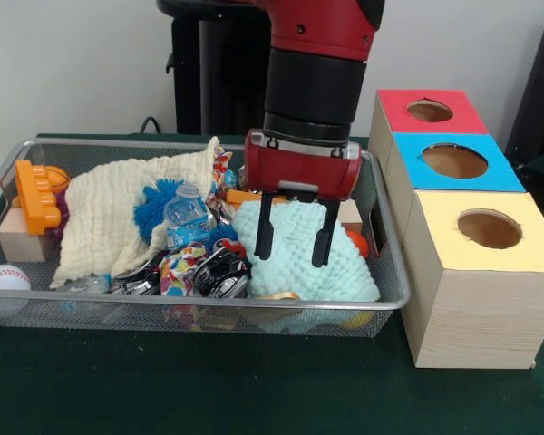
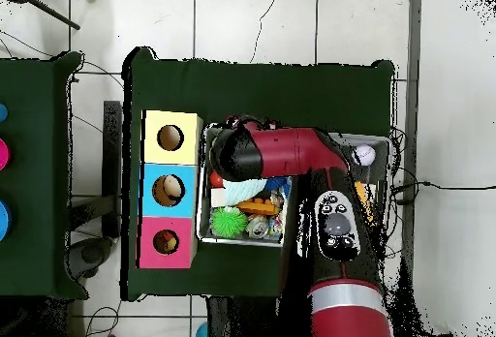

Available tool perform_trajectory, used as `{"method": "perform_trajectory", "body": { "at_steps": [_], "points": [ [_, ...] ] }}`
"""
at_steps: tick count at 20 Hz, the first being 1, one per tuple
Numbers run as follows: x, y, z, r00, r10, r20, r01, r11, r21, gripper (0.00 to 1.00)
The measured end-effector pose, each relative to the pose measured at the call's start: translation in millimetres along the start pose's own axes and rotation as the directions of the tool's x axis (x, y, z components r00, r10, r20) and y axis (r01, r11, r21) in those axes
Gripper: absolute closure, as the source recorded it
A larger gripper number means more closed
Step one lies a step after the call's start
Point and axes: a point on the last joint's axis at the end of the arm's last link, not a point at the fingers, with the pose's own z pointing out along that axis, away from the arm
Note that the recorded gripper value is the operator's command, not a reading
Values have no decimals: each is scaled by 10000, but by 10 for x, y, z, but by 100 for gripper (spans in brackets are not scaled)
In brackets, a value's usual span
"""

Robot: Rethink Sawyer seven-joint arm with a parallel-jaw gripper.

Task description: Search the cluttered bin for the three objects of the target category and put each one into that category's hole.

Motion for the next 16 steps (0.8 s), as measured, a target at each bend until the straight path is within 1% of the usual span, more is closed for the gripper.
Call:
{"method": "perform_trajectory", "body": {
  "at_steps": [6, 9, 10, 13, 16],
  "points": [
    [395, 74, 182, 9968, -97, -791, 88, 9999, -125, 0],
    [526, 100, 219, 9945, -132, -1043, 115, 9998, -170, 0],
    [611, 114, 237, 9926, -153, -1203, 130, 9997, -198, 0],
    [778, 144, 255, 9887, -201, -1488, 164, 9995, -259, 0],
    [918, 173, 269, 9863, -241, -1633, 189, 9993, -334, 0]
  ]
}}
